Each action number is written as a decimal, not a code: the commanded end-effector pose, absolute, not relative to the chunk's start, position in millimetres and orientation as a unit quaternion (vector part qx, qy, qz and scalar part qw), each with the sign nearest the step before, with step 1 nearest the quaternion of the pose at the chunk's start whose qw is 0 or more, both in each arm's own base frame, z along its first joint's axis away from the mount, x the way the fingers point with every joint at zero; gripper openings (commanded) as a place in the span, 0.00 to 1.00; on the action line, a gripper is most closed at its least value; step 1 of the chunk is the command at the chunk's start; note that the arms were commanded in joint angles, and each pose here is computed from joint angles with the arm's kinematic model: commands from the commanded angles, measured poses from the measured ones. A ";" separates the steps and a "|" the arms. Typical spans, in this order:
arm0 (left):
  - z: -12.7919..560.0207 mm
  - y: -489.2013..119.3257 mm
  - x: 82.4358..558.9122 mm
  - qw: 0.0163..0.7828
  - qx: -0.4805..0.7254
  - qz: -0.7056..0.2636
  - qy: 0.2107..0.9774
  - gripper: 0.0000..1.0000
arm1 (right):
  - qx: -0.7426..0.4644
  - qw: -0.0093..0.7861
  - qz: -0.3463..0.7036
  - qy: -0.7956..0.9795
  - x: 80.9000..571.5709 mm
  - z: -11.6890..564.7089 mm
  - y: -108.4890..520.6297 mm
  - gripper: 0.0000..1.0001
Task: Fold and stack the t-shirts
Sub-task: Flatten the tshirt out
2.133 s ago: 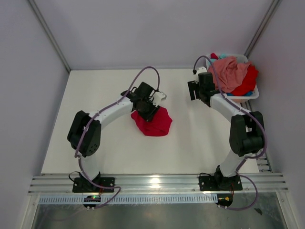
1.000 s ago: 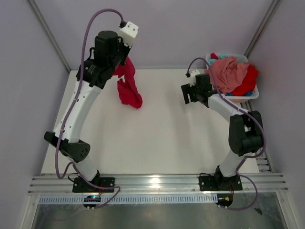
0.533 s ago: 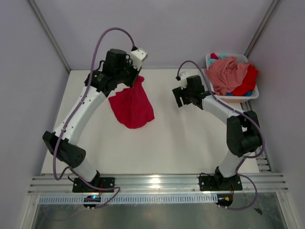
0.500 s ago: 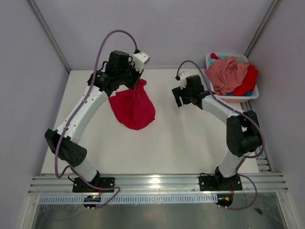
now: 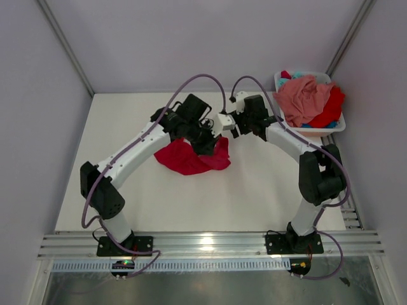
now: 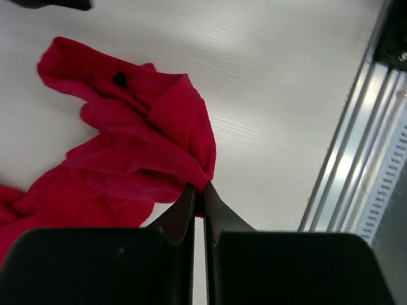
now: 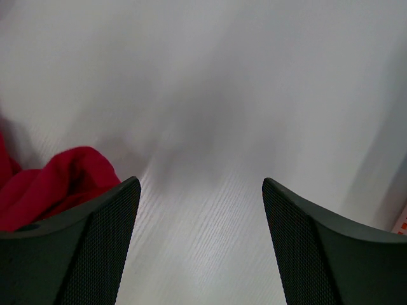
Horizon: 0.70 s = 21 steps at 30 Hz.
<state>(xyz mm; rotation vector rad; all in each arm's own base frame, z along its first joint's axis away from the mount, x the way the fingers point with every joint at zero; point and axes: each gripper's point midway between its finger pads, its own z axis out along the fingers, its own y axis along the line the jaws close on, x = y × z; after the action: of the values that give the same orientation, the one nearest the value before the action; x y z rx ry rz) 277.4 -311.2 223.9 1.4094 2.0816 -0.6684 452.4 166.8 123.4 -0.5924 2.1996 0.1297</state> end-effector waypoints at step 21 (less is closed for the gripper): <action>140.2 -326.2 306.6 0.261 0.508 -0.123 0.811 0.99 | -0.335 0.384 0.146 0.848 409.7 139.1 197.2 0.82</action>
<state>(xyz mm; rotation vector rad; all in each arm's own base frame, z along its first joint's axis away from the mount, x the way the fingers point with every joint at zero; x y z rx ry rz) 256.2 -328.0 104.5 1.6000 2.3089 -0.5356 435.7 179.5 117.8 -0.7312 2.2242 0.2178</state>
